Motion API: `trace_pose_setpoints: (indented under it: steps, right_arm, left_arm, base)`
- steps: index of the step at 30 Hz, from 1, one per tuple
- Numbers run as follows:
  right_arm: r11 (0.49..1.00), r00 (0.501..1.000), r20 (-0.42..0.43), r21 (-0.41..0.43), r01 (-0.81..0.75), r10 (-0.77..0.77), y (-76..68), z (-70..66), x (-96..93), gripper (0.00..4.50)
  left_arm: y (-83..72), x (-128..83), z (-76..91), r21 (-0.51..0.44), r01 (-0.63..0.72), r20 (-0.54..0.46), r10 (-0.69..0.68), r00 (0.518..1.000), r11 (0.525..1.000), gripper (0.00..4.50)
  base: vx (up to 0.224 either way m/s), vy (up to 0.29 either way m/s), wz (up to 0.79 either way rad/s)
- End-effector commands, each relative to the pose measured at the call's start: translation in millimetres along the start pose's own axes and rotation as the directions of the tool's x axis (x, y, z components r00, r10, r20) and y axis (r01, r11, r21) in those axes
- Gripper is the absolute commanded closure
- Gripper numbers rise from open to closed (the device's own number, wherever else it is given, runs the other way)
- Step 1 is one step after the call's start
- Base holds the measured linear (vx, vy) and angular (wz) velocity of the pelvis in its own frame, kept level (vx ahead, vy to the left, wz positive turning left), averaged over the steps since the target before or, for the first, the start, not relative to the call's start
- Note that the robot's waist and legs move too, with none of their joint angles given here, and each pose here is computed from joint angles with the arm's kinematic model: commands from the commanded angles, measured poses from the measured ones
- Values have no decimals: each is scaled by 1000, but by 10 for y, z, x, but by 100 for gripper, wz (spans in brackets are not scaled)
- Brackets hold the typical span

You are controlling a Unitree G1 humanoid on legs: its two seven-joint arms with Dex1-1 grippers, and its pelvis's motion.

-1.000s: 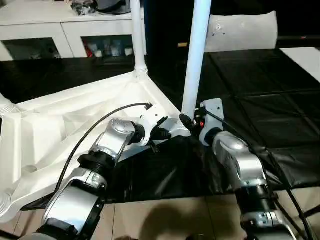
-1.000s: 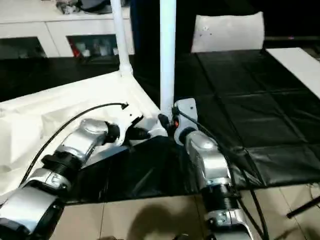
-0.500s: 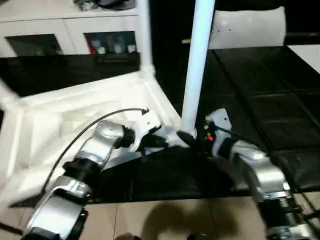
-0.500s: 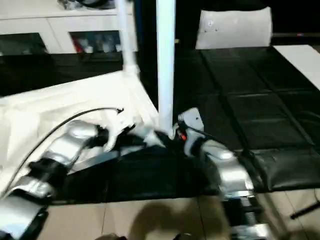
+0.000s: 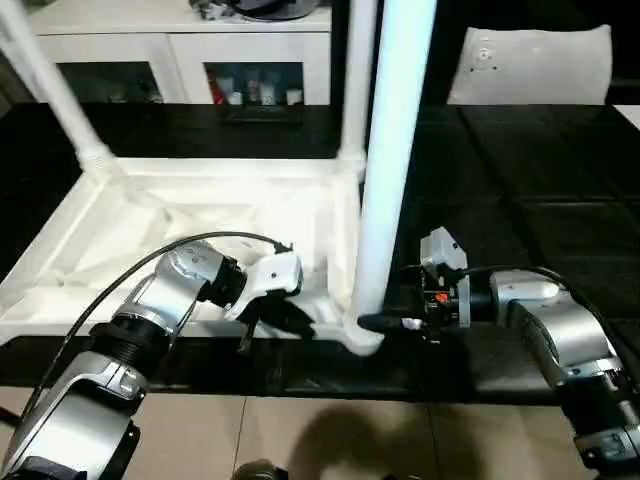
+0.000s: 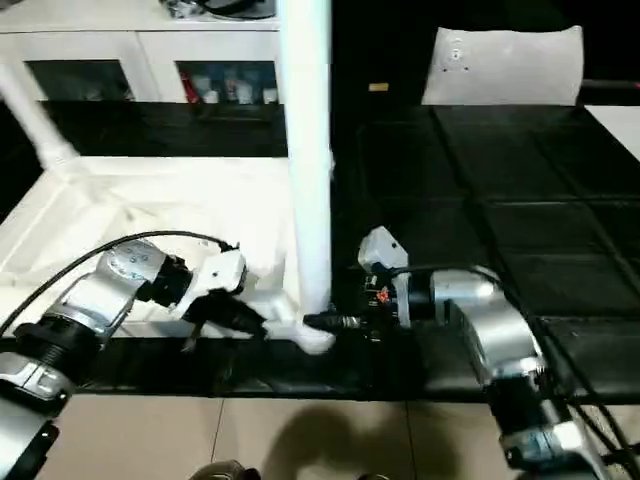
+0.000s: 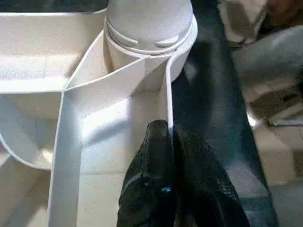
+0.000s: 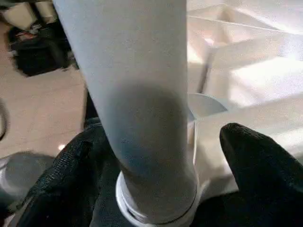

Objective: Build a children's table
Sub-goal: Rotate leg to tighten

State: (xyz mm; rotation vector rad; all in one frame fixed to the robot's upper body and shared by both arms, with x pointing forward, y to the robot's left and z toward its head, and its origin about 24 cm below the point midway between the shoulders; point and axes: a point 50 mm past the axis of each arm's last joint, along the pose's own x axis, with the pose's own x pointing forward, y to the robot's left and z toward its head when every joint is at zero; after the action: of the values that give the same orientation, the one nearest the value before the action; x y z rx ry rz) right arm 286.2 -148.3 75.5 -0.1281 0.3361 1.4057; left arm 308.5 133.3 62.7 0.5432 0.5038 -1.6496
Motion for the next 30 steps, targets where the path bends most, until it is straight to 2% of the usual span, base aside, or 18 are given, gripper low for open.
trace_pose_setpoints:
  steps: [1,12,14,19,22,27,30]
  right_arm:
    - [999,999,-4,-21,-38,38,9,21,12,94]
    - [990,990,-10,-6,-143,143,35,13,73,184]
    - [988,988,-9,0,-154,154,41,11,72,215]
    - [985,985,0,20,-170,170,63,2,68,243]
    - [985,986,31,42,-166,164,82,11,73,244]
    - [994,992,114,92,-66,56,75,55,141,245]
    - [982,983,104,133,138,-152,4,31,290,245]
  left_arm:
    - [-35,51,98,74,81,-9,-80,997,994,450]
    - [-35,63,105,96,104,-21,-103,994,990,450]
    - [-31,59,95,94,103,-23,-102,995,990,450]
    - [-22,63,88,84,95,-16,-94,995,992,450]
    - [-1,66,90,63,71,4,-71,997,996,450]
    - [85,76,98,-19,-28,24,28,999,999,450]
    - [201,116,168,-99,-141,63,147,987,985,450]
  base:
    - [0,0,0]
    - [0,0,0]
    - [0,0,0]
    - [0,0,0]
    - [0,0,0]
    - [0,0,0]
    - [0,0,0]
